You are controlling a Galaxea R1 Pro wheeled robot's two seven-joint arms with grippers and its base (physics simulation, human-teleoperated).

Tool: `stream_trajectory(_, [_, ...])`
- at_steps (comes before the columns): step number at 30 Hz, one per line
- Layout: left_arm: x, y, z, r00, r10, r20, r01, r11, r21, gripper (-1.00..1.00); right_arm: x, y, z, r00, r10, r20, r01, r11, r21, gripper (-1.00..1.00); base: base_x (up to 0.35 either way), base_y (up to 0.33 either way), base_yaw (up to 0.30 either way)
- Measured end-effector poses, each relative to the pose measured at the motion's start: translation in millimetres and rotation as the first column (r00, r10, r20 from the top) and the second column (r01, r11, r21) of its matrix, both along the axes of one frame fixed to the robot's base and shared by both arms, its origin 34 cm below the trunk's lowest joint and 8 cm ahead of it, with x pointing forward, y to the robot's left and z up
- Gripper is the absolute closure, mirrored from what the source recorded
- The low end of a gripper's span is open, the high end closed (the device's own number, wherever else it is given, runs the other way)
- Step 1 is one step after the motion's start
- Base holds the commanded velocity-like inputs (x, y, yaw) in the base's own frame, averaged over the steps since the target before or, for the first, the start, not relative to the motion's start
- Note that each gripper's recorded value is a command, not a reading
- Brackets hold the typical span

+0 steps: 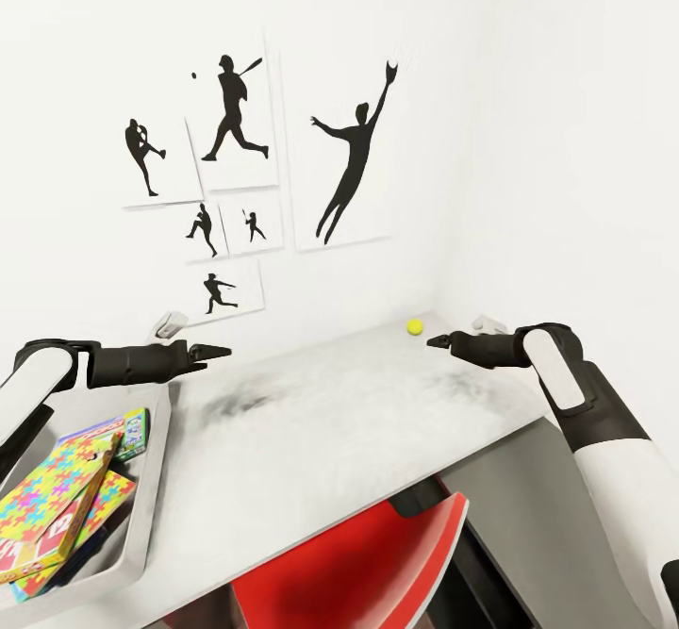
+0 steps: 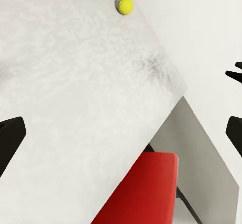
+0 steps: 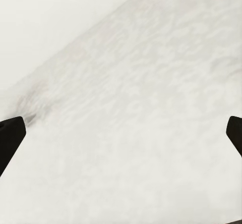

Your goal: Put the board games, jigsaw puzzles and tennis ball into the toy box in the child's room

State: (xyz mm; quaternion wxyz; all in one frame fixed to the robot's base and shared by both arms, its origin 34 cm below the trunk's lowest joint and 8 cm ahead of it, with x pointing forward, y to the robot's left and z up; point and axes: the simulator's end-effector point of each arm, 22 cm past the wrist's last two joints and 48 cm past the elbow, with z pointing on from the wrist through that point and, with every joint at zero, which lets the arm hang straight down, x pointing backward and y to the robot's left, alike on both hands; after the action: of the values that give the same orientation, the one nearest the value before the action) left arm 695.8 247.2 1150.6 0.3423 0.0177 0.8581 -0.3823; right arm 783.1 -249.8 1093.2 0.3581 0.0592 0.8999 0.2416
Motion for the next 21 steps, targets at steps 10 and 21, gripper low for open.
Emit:
stream_trajectory(10, [0.1,0.3,0.5,1.0,0.001,0.001,-0.001,1.0,-0.001,-1.0,0.0,1.0,0.0,1.0,0.001,0.0,-0.001,1.0,0.0,-1.0,0.005,-0.053,0.0])
stream_trajectory(21, [0.4,0.7,1.0,1.0,0.002,0.002,-0.002,1.0,-0.002,-1.0,-0.1,0.2,-0.4,1.0,0.0,-0.001,0.0,1.0,-0.002,-1.0,0.093,-0.14,0.0])
